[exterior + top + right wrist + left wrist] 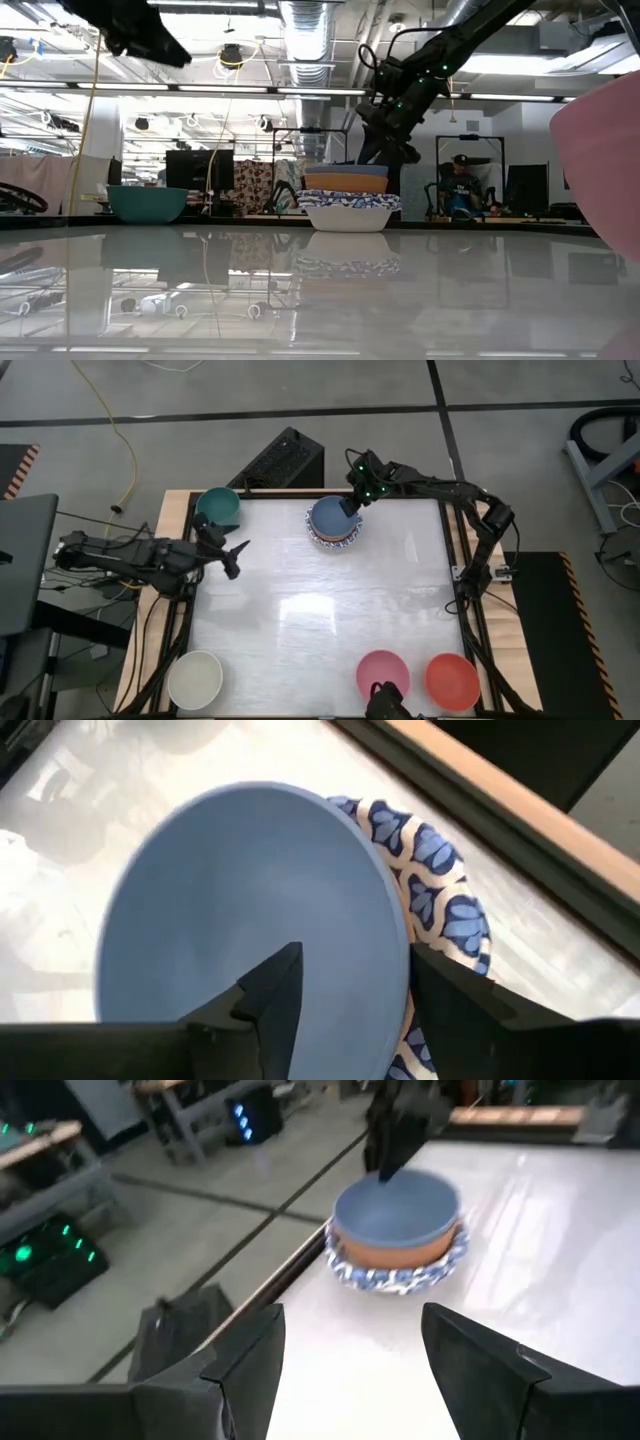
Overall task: Nest bowls inside each other
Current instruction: Stack the blue bowl on top of the brown bowl
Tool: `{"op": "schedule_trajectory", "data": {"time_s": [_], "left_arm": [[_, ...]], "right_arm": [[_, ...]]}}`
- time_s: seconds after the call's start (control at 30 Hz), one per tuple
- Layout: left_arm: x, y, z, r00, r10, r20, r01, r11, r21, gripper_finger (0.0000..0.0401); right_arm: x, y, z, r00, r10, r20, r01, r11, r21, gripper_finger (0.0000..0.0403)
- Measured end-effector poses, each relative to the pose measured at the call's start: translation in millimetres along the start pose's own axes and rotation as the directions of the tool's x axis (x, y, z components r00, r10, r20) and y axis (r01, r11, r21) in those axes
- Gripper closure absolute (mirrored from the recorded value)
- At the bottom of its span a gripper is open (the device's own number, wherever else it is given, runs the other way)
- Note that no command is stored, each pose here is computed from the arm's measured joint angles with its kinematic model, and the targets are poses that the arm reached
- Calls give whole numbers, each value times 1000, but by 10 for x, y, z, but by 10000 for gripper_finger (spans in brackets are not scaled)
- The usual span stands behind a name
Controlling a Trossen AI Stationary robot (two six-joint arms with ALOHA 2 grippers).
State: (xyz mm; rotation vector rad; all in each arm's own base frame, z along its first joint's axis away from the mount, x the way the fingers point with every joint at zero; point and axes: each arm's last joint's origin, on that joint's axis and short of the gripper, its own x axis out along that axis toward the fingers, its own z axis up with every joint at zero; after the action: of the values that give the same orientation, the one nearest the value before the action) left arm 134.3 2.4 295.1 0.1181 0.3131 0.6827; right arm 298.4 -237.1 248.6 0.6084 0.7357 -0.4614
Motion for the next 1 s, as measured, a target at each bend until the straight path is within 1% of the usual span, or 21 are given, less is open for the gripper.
{"op": "schedule_trajectory", "data": {"time_s": [0.13,0.27,0.43,0.53,0.67,0.77,0.83,0.9,1.0], "left_arm": [[128,27,-77,994,61,-90,-60,998,20,175],[276,72,-169,972,130,-195,-117,990,77,175],[530,144,-269,920,248,-304,-206,965,165,175],[708,229,-313,869,308,-387,-262,950,168,175],[948,375,-355,814,280,-509,-244,960,138,175],[1125,536,-335,784,231,-576,-219,971,91,175],[1214,649,-344,753,205,-625,-205,976,73,175],[1291,750,-359,720,206,-662,-218,974,66,175],[1371,864,-392,686,225,-692,-244,967,73,175]], "right_arm": [[-23,12,35,1000,2,11,-2,1000,-3,208],[-30,16,42,1000,2,12,-2,1000,-3,211],[-26,28,25,1000,2,-3,-2,1000,-2,211],[-17,58,9,1000,4,-15,-4,1000,-12,211],[-3,110,-1,1000,13,-17,-14,999,-40,211],[4,134,-8,1000,17,-20,-18,999,-46,211],[12,164,-15,1000,22,-23,-23,998,-55,211],[15,175,-18,999,23,-23,-24,998,-66,212],[17,182,-20,999,24,-25,-26,997,-75,213]]}}
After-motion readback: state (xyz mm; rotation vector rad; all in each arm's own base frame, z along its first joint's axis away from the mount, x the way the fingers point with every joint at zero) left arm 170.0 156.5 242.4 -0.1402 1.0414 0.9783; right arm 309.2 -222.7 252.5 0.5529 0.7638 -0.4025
